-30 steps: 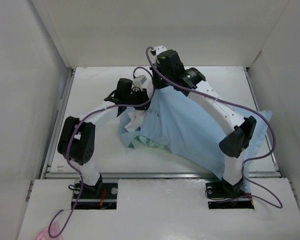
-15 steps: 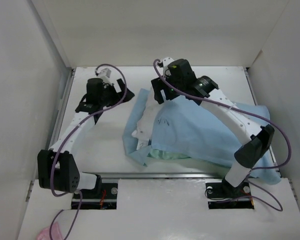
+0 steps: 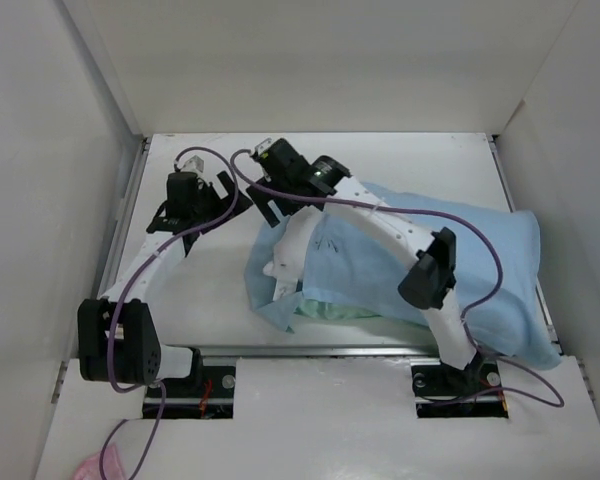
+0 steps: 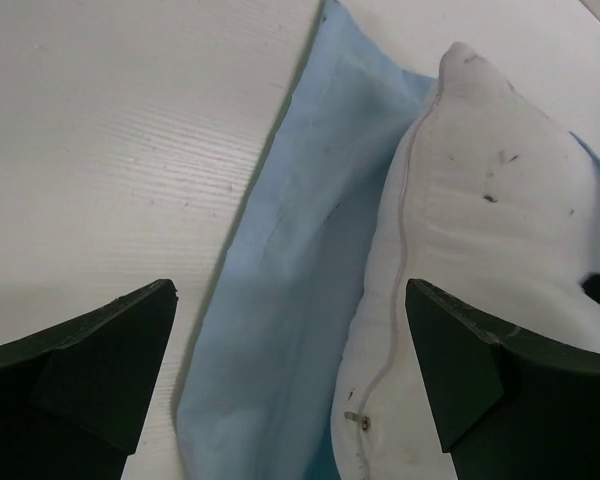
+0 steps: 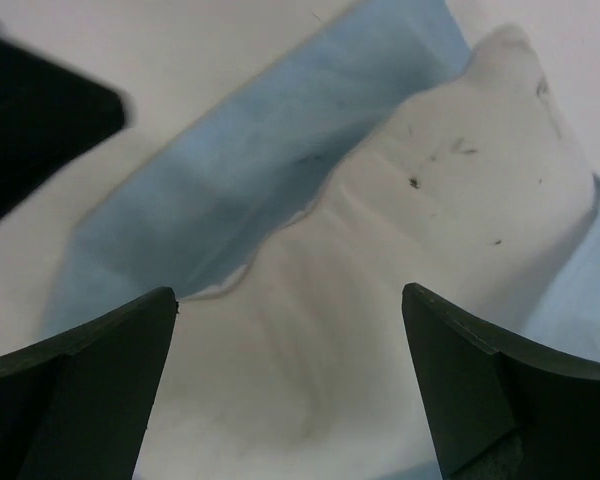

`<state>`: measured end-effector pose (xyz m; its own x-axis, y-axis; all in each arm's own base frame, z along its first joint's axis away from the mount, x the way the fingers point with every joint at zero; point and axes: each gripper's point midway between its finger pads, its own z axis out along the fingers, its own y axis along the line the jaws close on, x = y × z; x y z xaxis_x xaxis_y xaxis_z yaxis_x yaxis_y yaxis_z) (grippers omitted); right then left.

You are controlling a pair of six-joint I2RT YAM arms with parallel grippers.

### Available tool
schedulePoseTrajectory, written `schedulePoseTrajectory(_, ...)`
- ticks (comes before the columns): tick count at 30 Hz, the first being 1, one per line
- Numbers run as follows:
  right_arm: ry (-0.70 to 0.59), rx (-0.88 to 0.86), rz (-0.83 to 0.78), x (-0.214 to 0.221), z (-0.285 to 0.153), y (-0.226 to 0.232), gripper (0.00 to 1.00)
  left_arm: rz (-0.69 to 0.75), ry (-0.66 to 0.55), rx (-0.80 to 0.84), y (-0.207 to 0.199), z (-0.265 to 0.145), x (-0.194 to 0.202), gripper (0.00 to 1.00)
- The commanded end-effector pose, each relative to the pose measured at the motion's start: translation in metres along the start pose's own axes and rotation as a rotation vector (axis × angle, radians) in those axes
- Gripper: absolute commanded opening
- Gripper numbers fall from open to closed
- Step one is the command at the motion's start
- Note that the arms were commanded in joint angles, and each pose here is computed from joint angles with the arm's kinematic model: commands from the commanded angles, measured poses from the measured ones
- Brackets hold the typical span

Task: Put the pillow into the pillowcase

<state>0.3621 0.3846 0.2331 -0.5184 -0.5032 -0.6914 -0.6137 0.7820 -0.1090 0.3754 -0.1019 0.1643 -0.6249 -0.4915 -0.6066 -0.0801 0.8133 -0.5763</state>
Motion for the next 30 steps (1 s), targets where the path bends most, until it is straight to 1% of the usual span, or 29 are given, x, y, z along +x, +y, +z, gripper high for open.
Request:
schedulePoseTrajectory(1, 0.117, 0.312, 0.052, 0.034, 0.017, -0.055, 1.0, 0.013, -0.039, 0.044, -0.008, -0.005, -0.008, 1.0)
schedulePoseTrajectory(2, 0.158, 0.344, 0.052, 0.047, 0.025, -0.061, 1.0, 0.011, -0.031, 0.039, -0.006, -0.004, -0.004, 1.0)
schedulePoseTrajectory(3, 0.234, 0.383, 0.042, 0.068, 0.039, -0.067, 1.0, 0.011, -0.026, 0.046, -0.007, -0.004, -0.003, 1.0)
schedulePoseTrajectory(4, 0.276, 0.427, 0.084, 0.082, 0.044, -0.074, 1.0, 0.024, -0.034, 0.051, -0.007, -0.006, -0.003, 1.0)
schedulePoseTrajectory(5, 0.33, 0.491, 0.097, 0.099, 0.047, -0.088, 1.0, 0.039, -0.033, 0.068, -0.01, -0.009, -0.003, 1.0)
schedulePoseTrajectory(6, 0.381, 0.52, 0.092, 0.116, 0.05, -0.09, 1.0, 0.039, -0.033, 0.069, -0.01, -0.009, -0.003, 1.0)
schedulePoseTrajectory(7, 0.408, 0.538, 0.084, 0.127, 0.054, -0.096, 0.96, 0.05, -0.028, 0.076, -0.011, -0.009, -0.002, 1.0)
schedulePoseTrajectory(8, 0.408, 0.548, 0.08, 0.13, 0.053, -0.097, 0.89, 0.05, -0.028, 0.076, -0.011, -0.009, -0.002, 1.0)
schedulePoseTrajectory(9, 0.406, 0.548, 0.081, 0.134, 0.055, -0.097, 0.74, 0.059, -0.028, 0.076, -0.011, -0.009, -0.002, 1.0)
schedulePoseTrajectory(10, 0.375, 0.54, 0.081, 0.123, 0.047, -0.099, 0.52, 0.07, -0.023, 0.085, -0.012, -0.009, -0.001, 1.0)
schedulePoseTrajectory(11, 0.343, 0.532, 0.077, 0.113, 0.042, -0.1, 0.02, 0.094, -0.023, 0.101, -0.018, -0.009, 0.001, 1.0)
schedulePoseTrajectory(12, 0.315, 0.507, 0.072, 0.106, 0.038, -0.099, 0.0, 0.119, 0.005, 0.117, -0.025, -0.005, 0.011, 1.0)
schedulePoseTrajectory(13, 0.172, 0.469, 0.117, 0.069, 0.015, -0.1, 0.0, 0.146, -0.002, 0.139, -0.035, -0.007, 0.009, 1.0)
schedulePoseTrajectory(14, 0.099, 0.427, 0.087, 0.05, 0.0, -0.101, 0.0, 0.188, 0.018, 0.182, -0.046, -0.006, 0.014, 0.99)
schedulePoseTrajectory(15, 0.02, 0.346, 0.099, 0.033, -0.013, -0.092, 0.0, 0.209, 0.046, 0.208, -0.058, -0.003, 0.025, 0.99)
schedulePoseTrajectory(16, -0.091, 0.291, 0.117, 0.014, -0.02, -0.087, 0.0, 0.236, 0.06, 0.225, -0.066, -0.001, 0.031, 0.97)
schedulePoseTrajectory(17, -0.239, 0.239, 0.113, -0.015, -0.071, -0.089, 0.0, 0.262, 0.076, 0.27, -0.08, -0.003, 0.034, 0.95)
schedulePoseTrajectory(18, -0.319, 0.199, 0.118, -0.027, -0.091, -0.087, 0.0, 0.287, 0.093, 0.296, -0.088, 0.001, 0.04, 0.93)
schedulePoseTrajectory(19, -0.35, 0.126, 0.101, -0.025, -0.097, -0.079, 0.0, 0.321, 0.126, 0.341, -0.104, 0.0, 0.054, 0.92)
schedulePoseTrajectory(20, -0.487, 0.095, 0.113, -0.046, -0.138, -0.084, 0.0, 0.333, 0.149, 0.37, -0.113, -0.001, 0.061, 0.91)
schedulePoseTrajectory(21, -0.526, 0.073, 0.116, -0.049, -0.152, -0.083, 0.0, 0.357, 0.155, 0.401, -0.125, -0.002, 0.064, 0.88)
schedulePoseTrajectory(22, -0.554, 0.043, 0.115, -0.05, -0.163, -0.082, 0.0, 0.377, 0.194, 0.436, -0.138, -0.002, 0.08, 0.86)
schedulePoseTrajectory(23, -0.554, 0.035, 0.104, -0.044, -0.167, -0.081, 0.0, 0.399, 0.207, 0.455, -0.145, -0.003, 0.087, 0.86)
schedulePoseTrajectory(24, -0.619, 0.034, 0.115, -0.051, -0.189, -0.084, 0.0, 0.411, 0.21, 0.464, -0.153, -0.003, 0.091, 0.85)
schedulePoseTrajectory(26, -0.621, 0.017, 0.111, -0.044, -0.194, -0.085, 0.0, 0.444, 0.25, 0.498, -0.17, -0.001, 0.114, 0.85)
schedulePoseTrajectory(27, -0.647, 0.002, 0.111, -0.045, -0.203, -0.083, 0.0, 0.454, 0.253, 0.504, -0.179, 0.0, 0.116, 0.85)
schedulePoseTrajectory(28, -0.66, -0.011, 0.108, -0.046, -0.206, -0.081, 0.0, 0.472, 0.247, 0.496, -0.183, 0.004, 0.118, 0.85)
schedulePoseTrajectory(29, -0.651, -0.042, 0.106, -0.043, -0.203, -0.075, 0.0, 0.483, 0.281, 0.485, -0.185, 0.011, 0.131, 0.84)
schedulePoseTrajectory(30, -0.665, -0.057, 0.102, -0.044, -0.207, -0.073, 0.0, 0.489, 0.295, 0.469, -0.185, 0.015, 0.136, 0.84)
